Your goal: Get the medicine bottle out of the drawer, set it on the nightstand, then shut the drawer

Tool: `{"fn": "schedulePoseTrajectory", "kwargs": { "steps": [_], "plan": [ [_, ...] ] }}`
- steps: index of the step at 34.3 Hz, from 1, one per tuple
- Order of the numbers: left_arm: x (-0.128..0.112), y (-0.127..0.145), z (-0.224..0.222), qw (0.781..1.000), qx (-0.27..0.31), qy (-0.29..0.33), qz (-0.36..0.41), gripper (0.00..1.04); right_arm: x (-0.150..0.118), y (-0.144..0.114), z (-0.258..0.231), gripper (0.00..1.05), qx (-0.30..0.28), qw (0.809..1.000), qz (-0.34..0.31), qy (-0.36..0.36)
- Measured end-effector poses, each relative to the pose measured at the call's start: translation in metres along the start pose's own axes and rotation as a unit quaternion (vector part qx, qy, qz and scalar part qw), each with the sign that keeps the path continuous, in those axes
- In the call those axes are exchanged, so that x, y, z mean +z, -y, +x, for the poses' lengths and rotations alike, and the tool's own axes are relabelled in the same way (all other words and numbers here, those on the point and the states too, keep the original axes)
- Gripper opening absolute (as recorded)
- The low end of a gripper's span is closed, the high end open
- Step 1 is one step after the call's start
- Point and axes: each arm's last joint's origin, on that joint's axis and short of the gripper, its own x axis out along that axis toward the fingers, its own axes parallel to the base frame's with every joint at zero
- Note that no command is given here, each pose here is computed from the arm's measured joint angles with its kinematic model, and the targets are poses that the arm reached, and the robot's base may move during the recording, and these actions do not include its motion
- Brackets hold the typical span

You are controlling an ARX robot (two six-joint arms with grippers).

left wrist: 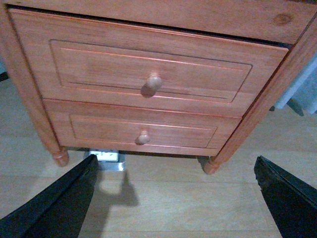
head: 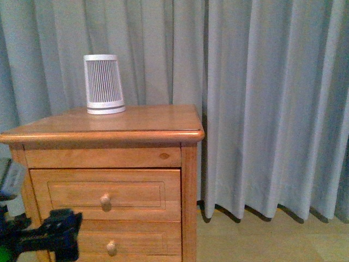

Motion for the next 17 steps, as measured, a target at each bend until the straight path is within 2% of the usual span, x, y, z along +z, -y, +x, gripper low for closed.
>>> {"fn": "schedulePoseTrajectory", "kwargs": {
  "steps": [7,17],
  "plan": [
    [0.003,0.012,0.059,1.000,-0.014,-0.001,0.013,0.98,0.000,0.000,0.000,0.98,0.000,1.000,0.000,0.000],
    [-0.008,0.002,0.118,1.000,0.003,0.001,0.019,0.98,0.000,0.000,0.000,0.98,0.000,1.000,0.000,0.000]
  ]
}}
